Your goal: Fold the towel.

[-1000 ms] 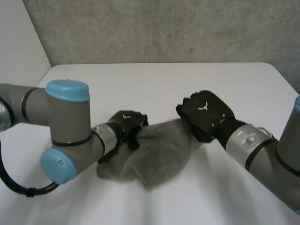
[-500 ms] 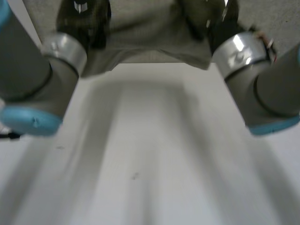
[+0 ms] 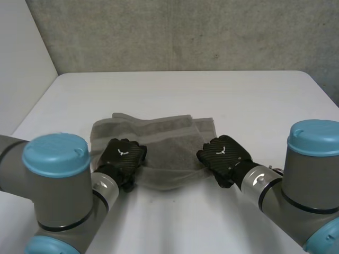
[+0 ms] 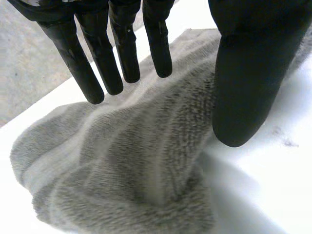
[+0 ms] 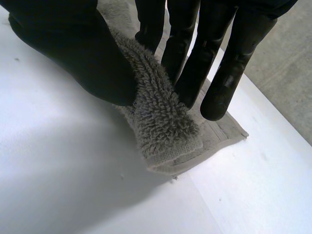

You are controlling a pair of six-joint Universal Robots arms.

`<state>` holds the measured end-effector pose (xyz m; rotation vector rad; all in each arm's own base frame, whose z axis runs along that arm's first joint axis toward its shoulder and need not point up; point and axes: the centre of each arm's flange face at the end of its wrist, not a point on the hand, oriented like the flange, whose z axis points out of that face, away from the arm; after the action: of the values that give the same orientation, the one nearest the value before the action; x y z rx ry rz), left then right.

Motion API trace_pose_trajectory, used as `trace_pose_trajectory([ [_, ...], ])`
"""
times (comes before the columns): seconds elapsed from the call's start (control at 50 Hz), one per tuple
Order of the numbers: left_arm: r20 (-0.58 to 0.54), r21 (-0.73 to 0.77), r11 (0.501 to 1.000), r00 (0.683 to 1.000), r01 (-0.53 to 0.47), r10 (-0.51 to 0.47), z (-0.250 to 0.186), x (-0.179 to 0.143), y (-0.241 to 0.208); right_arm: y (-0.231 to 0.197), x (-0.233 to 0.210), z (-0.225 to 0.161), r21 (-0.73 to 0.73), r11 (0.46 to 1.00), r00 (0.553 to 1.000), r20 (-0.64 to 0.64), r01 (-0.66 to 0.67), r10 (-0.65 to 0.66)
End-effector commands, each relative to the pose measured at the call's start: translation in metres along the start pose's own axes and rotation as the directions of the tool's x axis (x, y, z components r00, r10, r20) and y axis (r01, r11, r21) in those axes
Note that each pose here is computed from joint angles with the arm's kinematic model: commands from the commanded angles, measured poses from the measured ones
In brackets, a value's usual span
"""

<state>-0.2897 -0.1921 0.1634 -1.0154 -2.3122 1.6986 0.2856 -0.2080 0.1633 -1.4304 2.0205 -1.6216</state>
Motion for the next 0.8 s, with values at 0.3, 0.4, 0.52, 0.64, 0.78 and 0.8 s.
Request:
trace_pose_trajectory([
  [0.3,-0.074,0.246,0.969,0.997,0.023,-0.004,-0.009,-0.013,-0.070,-0.020,0.063,-0.039,0.132,0.949,0.932,-0.191,-0.288,0.309],
  [0.4,-0.155,0.249,0.968,0.988,0.024,0.015,0.009,0.000,-0.068,-0.010,0.081,-0.040,0.147,0.906,0.885,-0.200,-0.397,0.421],
  [0.52,-0.214,0.228,0.974,0.976,0.018,0.031,0.038,0.019,-0.059,-0.001,0.089,-0.040,0.137,0.901,0.876,-0.214,-0.411,0.432],
  [0.64,-0.275,0.223,0.975,0.960,0.013,0.050,0.055,0.037,-0.055,0.002,0.091,-0.038,0.136,0.903,0.875,-0.223,-0.408,0.429],
  [0.78,-0.463,0.250,0.968,0.881,0.024,0.098,0.079,0.075,-0.057,0.011,0.088,-0.036,0.098,0.912,0.883,-0.226,-0.399,0.411],
  [0.8,-0.464,0.250,0.968,0.881,0.024,0.098,0.079,0.075,-0.057,0.012,0.088,-0.036,0.098,0.912,0.883,-0.226,-0.399,0.411],
])
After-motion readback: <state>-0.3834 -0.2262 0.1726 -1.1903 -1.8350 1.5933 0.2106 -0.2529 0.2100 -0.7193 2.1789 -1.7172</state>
